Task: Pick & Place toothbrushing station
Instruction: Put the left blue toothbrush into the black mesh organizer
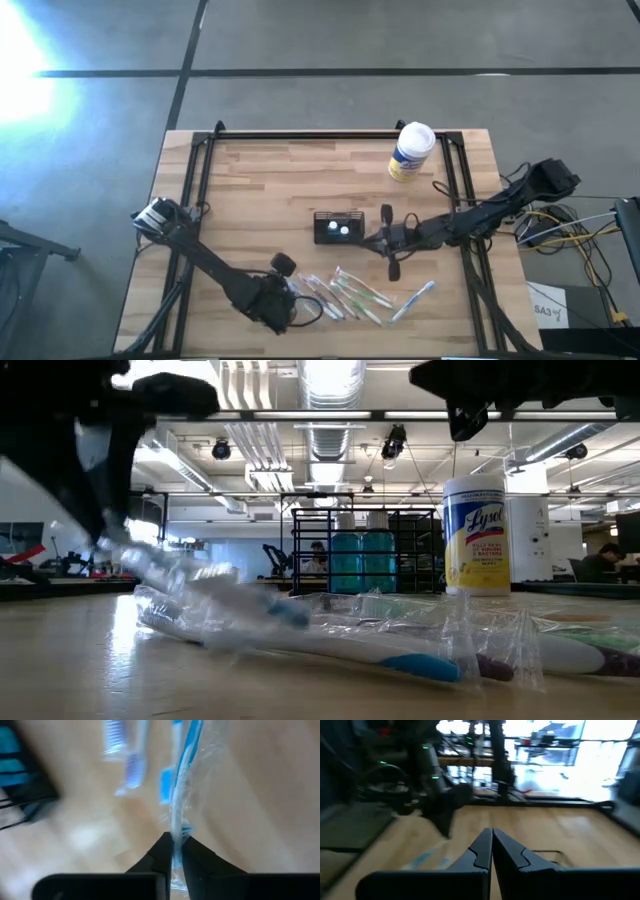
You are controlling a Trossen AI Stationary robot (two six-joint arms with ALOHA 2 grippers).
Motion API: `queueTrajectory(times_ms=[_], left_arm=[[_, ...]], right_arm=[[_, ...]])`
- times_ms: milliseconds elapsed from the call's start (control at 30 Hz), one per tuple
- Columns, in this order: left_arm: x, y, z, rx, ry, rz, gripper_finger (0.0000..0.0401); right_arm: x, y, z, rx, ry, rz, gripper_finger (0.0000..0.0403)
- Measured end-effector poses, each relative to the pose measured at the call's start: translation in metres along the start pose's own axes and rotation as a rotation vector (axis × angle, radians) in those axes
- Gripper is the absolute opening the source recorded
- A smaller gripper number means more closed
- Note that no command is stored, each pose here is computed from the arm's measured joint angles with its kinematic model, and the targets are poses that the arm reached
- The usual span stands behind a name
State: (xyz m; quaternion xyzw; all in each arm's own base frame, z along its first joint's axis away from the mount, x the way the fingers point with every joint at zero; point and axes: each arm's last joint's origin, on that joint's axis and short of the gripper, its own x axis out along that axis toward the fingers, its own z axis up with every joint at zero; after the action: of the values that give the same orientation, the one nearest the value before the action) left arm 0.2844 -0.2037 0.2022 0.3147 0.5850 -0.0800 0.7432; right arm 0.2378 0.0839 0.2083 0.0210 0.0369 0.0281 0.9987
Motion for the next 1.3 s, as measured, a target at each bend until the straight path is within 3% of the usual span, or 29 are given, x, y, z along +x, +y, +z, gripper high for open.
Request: queueTrajectory(times_ms=[233, 400, 633, 833, 1000, 1133, 1300], left_arm=[[-0.042, 0.017, 0.004, 0.048, 0.053, 0.217, 0.0014], [-0.072, 0.030, 0.006, 0.069, 0.053, 0.364, 0.0034], [-0.092, 0.041, 0.006, 0.095, 0.053, 0.487, 0.0011], [-0.094, 0.044, 0.003, 0.140, 0.083, 0.581, 0.0021], [-0.095, 0.046, 0.004, 0.182, 0.089, 0.657, 0.0020], [-0.095, 0.048, 0.004, 0.217, 0.099, 0.698, 0.0018], [-0.095, 0.051, 0.004, 0.227, 0.109, 0.736, 0.0019]], right_arm=[[0.015, 0.007, 0.005, 0.100, 0.045, 0.080, 0.0008], [0.036, 0.009, 0.013, 0.129, 0.313, 0.088, 0.0009], [0.062, 0.005, 0.042, 0.119, 0.540, 0.096, 0.0013], [0.078, -0.001, 0.076, 0.134, 0.560, 0.087, 0.0074], [0.087, -0.010, 0.103, 0.255, 0.501, 0.088, 0.0148], [0.094, -0.021, 0.105, 0.368, 0.520, 0.055, 0.0192], [0.112, -0.030, 0.102, 0.458, 0.560, 0.114, 0.0214]])
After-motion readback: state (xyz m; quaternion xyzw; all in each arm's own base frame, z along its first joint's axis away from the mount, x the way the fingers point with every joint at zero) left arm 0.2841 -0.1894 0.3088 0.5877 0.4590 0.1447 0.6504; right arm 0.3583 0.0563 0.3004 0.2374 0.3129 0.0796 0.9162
